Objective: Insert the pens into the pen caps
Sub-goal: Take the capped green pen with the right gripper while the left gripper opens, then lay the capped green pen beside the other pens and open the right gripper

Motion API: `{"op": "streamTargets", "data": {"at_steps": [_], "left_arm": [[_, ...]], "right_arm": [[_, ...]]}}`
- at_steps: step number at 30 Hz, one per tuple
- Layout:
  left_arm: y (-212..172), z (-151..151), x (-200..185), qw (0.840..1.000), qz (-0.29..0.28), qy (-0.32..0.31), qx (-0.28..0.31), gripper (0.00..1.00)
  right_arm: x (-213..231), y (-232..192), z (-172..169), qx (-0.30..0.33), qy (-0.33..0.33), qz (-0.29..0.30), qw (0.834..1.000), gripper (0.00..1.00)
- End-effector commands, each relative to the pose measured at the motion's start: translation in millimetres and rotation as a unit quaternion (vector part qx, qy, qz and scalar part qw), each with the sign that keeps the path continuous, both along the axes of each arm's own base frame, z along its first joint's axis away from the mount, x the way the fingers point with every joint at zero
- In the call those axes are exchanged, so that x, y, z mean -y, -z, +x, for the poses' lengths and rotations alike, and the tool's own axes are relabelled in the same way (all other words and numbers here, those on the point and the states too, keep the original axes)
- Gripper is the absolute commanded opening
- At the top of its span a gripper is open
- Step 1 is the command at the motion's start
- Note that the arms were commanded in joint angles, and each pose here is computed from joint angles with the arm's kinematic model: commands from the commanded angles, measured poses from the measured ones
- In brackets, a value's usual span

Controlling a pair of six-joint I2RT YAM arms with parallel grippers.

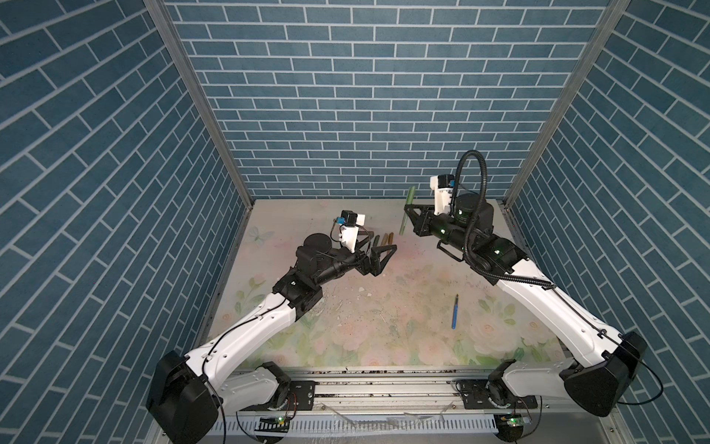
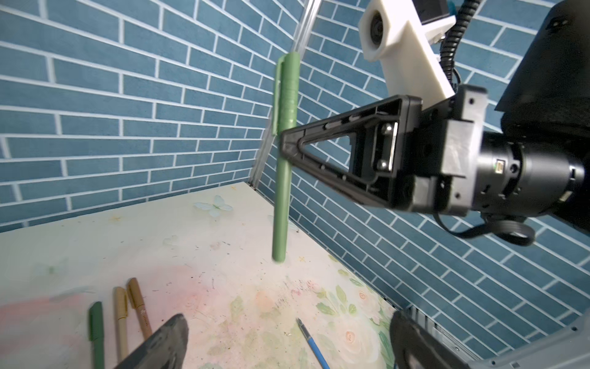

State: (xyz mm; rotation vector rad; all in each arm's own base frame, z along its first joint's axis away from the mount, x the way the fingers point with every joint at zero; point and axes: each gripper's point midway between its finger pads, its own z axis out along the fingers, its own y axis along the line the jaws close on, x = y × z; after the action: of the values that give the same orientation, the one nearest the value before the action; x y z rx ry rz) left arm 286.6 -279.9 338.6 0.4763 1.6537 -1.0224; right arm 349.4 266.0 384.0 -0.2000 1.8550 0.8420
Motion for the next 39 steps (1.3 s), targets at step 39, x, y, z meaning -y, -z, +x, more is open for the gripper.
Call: {"op": "streamTargets", "data": {"at_steps": [39], "left_arm": [[32.1, 43.3, -87.6, 0.959, 0.081, -0.261, -0.073, 1.00]], "right_arm": [[-8.9, 357.7, 91.1, -0.448, 0.035, -0.076, 0.890, 0.26]]}}
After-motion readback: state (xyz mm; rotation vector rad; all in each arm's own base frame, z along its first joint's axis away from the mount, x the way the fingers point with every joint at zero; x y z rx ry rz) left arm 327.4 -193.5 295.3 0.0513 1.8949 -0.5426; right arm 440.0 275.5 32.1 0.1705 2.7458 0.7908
